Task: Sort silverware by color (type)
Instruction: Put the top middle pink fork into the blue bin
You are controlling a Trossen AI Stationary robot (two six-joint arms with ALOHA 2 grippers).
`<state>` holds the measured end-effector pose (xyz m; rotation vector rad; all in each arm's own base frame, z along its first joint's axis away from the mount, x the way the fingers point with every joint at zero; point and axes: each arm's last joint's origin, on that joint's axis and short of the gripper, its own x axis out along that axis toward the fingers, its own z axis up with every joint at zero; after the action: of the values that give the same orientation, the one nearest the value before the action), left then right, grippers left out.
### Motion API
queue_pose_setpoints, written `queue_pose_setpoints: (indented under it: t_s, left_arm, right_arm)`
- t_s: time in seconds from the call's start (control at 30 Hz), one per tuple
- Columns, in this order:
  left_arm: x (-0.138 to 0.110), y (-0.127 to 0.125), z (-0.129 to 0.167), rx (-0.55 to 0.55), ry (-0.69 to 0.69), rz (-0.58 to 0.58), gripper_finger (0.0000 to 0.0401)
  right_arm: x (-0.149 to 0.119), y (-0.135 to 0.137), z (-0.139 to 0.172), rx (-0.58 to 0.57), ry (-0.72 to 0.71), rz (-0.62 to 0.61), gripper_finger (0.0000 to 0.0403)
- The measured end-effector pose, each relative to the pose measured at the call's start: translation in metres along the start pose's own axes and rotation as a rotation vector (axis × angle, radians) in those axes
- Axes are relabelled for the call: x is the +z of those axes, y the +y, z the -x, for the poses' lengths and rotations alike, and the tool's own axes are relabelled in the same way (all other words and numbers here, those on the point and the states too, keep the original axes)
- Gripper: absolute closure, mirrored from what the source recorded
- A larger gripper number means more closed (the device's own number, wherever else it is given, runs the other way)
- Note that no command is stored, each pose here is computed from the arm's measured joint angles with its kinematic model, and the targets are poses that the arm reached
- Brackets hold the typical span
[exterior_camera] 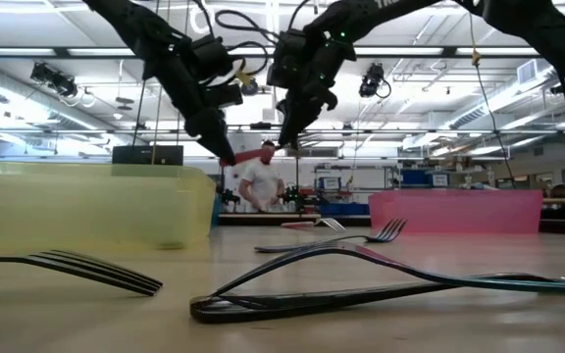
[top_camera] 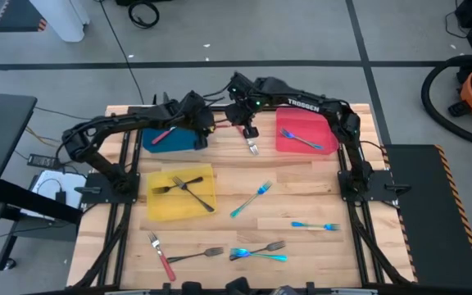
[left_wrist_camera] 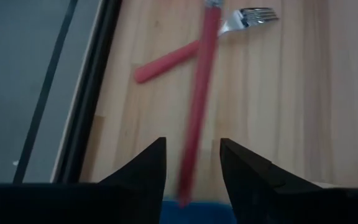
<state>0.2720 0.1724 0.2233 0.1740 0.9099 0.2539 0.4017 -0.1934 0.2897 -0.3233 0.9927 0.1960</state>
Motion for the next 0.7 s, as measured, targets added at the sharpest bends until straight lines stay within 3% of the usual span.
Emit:
queue_pose_setpoints:
  t_s: [0.27,0.57,0.7]
  left_arm:
    - [0.009,-0.003,-0.014,0.024,-0.074,-0.024,0.0261]
    - [0.007,0.001,-0.013,0.06,-0.053,-0.044,0.0373]
    - [0.005,0.004,-0.013,0.071,-0.045,-0.025,0.0379]
  right_arm:
    - [0.005,0.002,0.004,-0.002,-0.015,0.006,0.0401]
    - [0.004,0.001,0.004,-0.002,-0.001,0.002,0.0401]
    - [0.003,0.002,0.003,-0.003,0.008,0.002,0.0396]
